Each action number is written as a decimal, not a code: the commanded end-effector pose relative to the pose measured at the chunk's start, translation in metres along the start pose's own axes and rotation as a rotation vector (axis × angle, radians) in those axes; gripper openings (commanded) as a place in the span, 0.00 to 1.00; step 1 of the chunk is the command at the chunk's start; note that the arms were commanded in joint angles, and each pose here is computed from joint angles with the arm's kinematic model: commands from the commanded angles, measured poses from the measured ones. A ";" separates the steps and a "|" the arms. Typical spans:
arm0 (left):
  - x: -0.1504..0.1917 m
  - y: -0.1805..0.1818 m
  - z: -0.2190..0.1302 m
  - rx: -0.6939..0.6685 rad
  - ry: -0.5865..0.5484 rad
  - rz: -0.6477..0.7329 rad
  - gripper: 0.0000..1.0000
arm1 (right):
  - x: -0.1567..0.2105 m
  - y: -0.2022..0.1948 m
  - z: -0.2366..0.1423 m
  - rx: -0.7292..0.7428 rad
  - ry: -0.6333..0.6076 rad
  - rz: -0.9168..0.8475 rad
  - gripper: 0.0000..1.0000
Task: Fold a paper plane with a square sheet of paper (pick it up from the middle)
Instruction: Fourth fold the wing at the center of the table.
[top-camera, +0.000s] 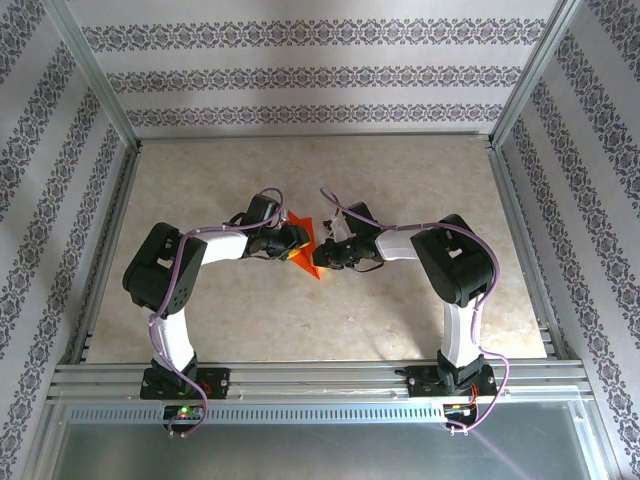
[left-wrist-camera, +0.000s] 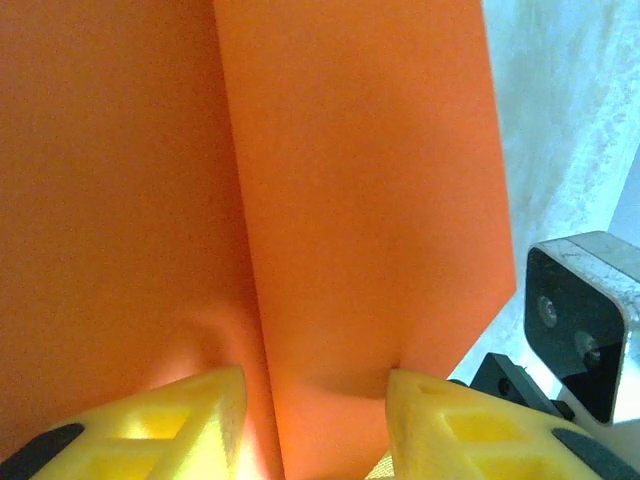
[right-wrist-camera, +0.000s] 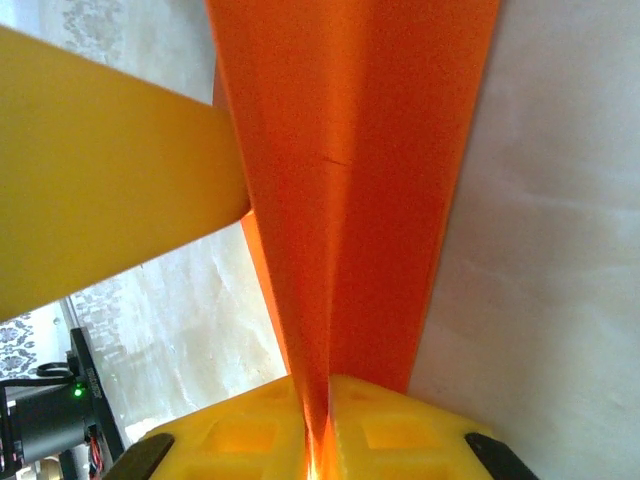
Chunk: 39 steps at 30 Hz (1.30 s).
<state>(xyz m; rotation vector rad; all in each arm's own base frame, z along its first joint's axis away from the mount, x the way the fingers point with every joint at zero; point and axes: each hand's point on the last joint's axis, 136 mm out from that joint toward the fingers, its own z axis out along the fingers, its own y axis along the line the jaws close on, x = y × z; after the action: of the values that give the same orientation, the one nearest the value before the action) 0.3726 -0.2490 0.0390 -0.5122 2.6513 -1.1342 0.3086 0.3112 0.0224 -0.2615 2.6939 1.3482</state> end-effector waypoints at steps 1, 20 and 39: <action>0.003 0.009 0.006 -0.062 0.015 0.003 0.40 | -0.002 -0.016 0.007 0.039 0.001 0.015 0.16; 0.017 0.066 0.013 -0.313 0.073 -0.135 0.36 | 0.000 -0.012 -0.003 0.081 -0.019 -0.060 0.27; 0.021 0.078 0.015 -0.358 0.088 -0.168 0.35 | -0.001 -0.010 -0.007 0.134 -0.057 -0.127 0.18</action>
<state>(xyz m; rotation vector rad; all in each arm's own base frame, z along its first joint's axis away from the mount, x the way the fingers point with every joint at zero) 0.3750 -0.2422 0.0238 -0.6319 2.7818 -0.9896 0.3122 0.3034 0.0228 -0.3474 2.6589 1.1626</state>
